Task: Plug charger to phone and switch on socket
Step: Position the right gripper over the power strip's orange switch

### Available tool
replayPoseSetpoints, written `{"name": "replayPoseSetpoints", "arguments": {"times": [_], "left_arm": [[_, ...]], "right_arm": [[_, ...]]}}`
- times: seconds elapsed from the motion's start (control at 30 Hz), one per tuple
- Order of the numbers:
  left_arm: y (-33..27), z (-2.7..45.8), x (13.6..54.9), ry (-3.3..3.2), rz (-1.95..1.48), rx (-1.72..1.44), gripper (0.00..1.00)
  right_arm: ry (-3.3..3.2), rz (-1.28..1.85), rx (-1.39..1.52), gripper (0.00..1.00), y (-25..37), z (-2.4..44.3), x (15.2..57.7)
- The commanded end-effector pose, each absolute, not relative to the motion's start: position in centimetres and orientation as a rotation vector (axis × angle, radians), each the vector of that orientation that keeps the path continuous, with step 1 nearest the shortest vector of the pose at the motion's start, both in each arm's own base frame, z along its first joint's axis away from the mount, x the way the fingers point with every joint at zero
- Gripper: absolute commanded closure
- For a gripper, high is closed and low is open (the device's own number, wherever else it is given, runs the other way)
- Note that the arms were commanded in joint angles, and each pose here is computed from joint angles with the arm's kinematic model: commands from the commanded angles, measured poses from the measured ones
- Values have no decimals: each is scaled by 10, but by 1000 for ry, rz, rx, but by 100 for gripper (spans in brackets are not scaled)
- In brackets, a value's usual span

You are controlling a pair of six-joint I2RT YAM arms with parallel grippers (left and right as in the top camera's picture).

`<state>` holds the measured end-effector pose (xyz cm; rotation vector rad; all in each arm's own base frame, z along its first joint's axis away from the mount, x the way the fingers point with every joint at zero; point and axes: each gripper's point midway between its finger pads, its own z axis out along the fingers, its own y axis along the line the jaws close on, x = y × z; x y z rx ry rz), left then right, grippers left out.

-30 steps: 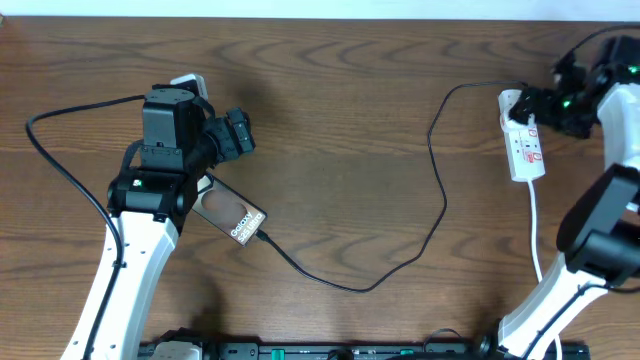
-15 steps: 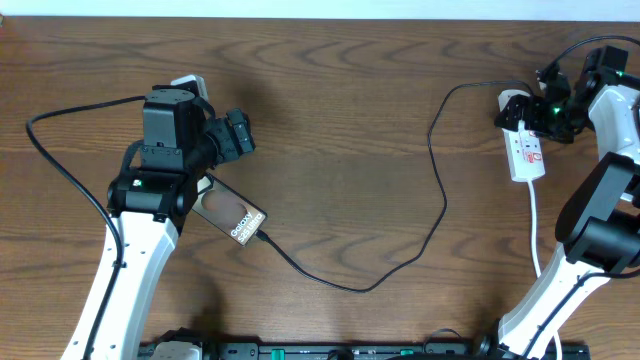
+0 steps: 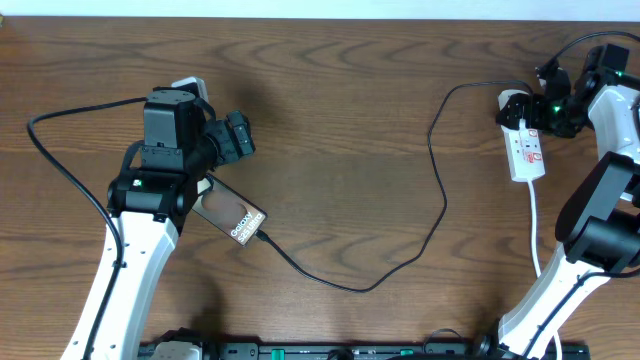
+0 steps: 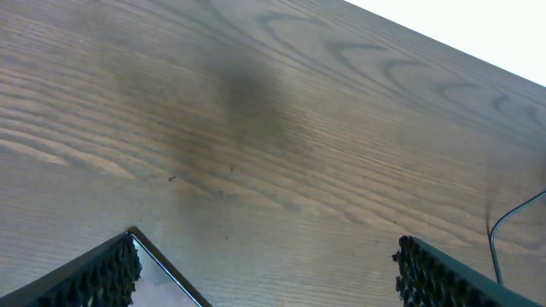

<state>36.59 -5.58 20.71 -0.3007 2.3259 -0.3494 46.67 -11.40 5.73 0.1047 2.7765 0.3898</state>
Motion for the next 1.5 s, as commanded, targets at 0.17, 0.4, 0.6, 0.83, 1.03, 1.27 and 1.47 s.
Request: {"name": "replayPoseSetpoints", "arguments": {"times": [0.17,0.4,0.6,0.83,1.03,1.27,1.47], "left_arm": [[-56,210,367,2323,-339,-294,7],[-56,210,367,2324,-339,-294,7],[-56,210,367,2324,-339,-294,7],[-56,210,367,2324,-339,-294,7],[-56,210,367,2324,-339,-294,6],[-56,206,364,2342,-335,-297,6],[-55,206,363,2345,-334,-297,7]], "right_arm": [[2810,426,145,1,-111,37,466],[2848,508,180,1,-100,12,463],[2844,588,204,4,-86,11,464],[2872,628,190,7,-69,11,460],[2898,644,160,9,-55,11,457],[2913,656,137,9,-41,11,457],[2910,698,123,10,-24,12,459]]}}
